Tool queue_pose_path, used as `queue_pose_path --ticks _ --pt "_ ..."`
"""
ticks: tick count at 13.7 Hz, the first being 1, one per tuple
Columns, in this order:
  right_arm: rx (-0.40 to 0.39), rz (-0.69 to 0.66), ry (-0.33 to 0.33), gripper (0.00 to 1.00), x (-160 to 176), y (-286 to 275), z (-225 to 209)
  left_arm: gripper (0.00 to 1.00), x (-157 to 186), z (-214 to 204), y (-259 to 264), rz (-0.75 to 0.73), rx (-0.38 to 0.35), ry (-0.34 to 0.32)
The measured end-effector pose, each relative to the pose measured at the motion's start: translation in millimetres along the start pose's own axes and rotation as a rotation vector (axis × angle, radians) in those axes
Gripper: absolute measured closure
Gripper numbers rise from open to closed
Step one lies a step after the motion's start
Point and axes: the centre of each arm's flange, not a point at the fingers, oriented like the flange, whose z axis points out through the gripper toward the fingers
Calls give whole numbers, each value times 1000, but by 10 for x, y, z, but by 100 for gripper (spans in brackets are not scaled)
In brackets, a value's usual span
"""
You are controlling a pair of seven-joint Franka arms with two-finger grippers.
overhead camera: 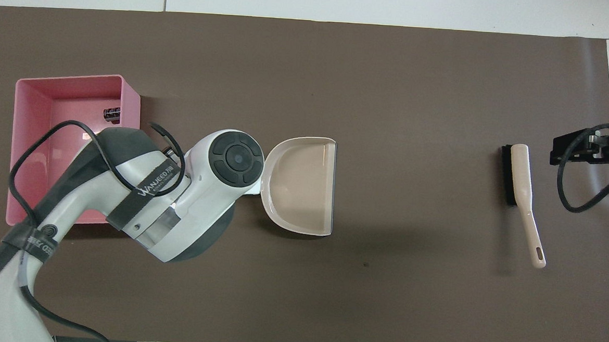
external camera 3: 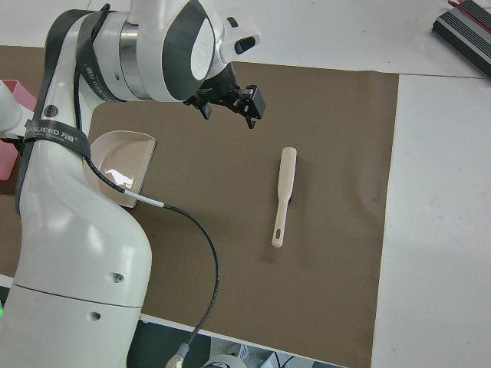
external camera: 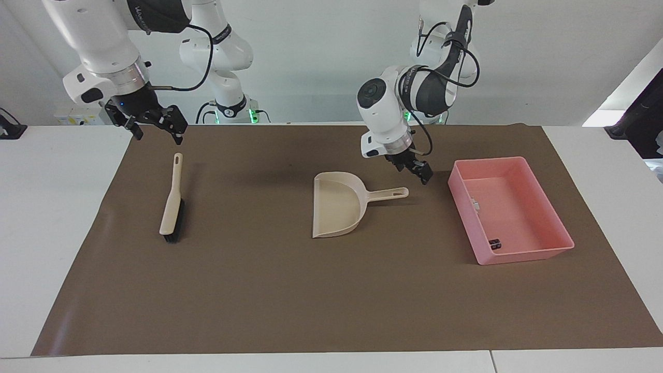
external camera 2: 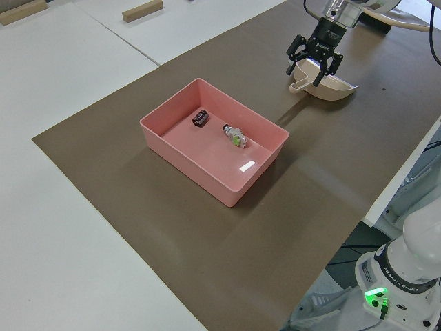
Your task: Clean e-waste and dump in bin
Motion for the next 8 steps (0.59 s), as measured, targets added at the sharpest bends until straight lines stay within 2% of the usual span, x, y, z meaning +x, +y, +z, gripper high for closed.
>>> queue_pose_path --ticks 2,4,6,8 --pt "15 -1 -2 0 -2 -16 0 0 -78 139 -387 -223 -135 -32" --pt "25 -18 -2 0 -3 -26 -2 0 -272 219 -979 -383 -268 -32" --pt "26 -70 1 0 1 -21 -4 0 -533 160 -1497 -512 -364 12" --pt "26 -89 2 0 2 -13 -4 0 -783 30 -1886 -598 -405 62"
